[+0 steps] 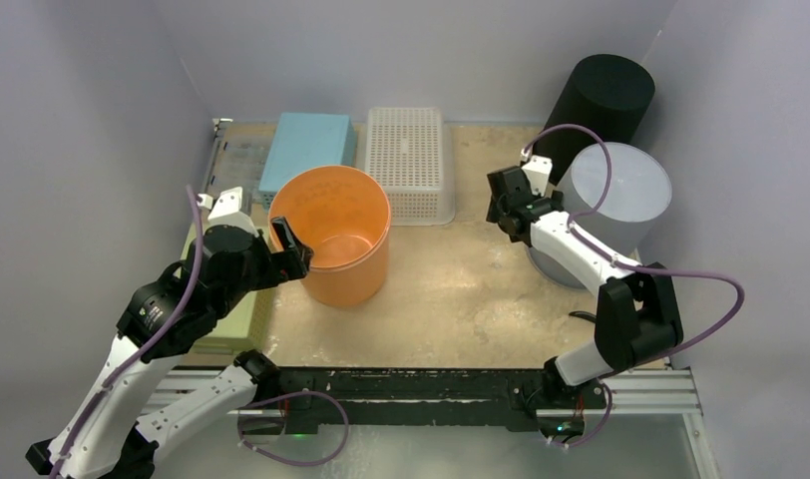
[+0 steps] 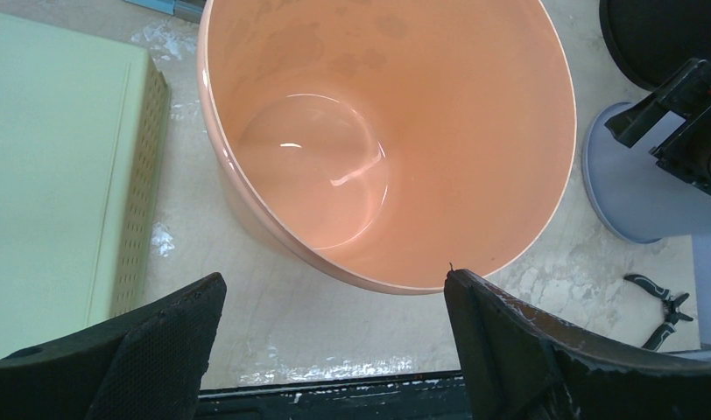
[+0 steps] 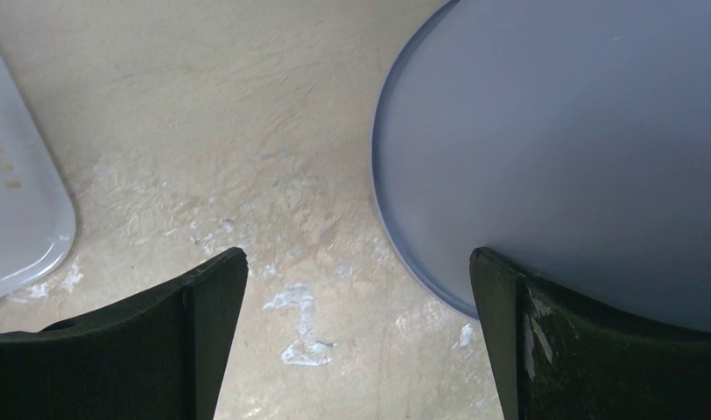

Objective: Turn the large container upside down

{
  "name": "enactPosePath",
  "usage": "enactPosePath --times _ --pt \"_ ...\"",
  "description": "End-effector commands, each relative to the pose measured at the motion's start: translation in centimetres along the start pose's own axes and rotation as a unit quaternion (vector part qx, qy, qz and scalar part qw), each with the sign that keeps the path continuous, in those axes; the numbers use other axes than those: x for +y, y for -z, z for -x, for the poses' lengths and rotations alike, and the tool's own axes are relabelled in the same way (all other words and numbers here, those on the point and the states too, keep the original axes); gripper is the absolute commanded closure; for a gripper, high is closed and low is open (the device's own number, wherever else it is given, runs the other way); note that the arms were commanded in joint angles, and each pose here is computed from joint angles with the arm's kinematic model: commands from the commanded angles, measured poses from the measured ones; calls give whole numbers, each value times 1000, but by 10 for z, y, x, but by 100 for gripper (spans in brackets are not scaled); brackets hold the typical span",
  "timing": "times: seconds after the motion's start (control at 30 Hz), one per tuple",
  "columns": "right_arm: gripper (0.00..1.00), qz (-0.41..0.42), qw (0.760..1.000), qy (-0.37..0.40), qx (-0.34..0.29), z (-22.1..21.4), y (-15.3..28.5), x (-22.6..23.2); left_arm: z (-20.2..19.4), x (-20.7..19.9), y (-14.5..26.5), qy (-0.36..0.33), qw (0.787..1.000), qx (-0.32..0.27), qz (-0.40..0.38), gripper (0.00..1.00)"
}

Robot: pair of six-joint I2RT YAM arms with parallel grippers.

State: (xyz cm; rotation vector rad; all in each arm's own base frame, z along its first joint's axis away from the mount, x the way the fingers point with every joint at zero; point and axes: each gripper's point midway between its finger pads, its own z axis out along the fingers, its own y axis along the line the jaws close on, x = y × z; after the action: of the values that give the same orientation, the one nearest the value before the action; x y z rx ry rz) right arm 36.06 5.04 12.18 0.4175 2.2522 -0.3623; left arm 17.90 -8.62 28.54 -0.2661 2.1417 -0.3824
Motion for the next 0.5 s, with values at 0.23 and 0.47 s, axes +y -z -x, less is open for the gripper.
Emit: enactPosePath --times 0.23,0.47 --pt "1 -19 1000 -12 -12 18 -8 -20 -8 7 -2 1 1000 9 11 6" --pt "1 -31 999 -35 -11 24 -13 -35 -11 14 -1 2 1000 11 24 6"
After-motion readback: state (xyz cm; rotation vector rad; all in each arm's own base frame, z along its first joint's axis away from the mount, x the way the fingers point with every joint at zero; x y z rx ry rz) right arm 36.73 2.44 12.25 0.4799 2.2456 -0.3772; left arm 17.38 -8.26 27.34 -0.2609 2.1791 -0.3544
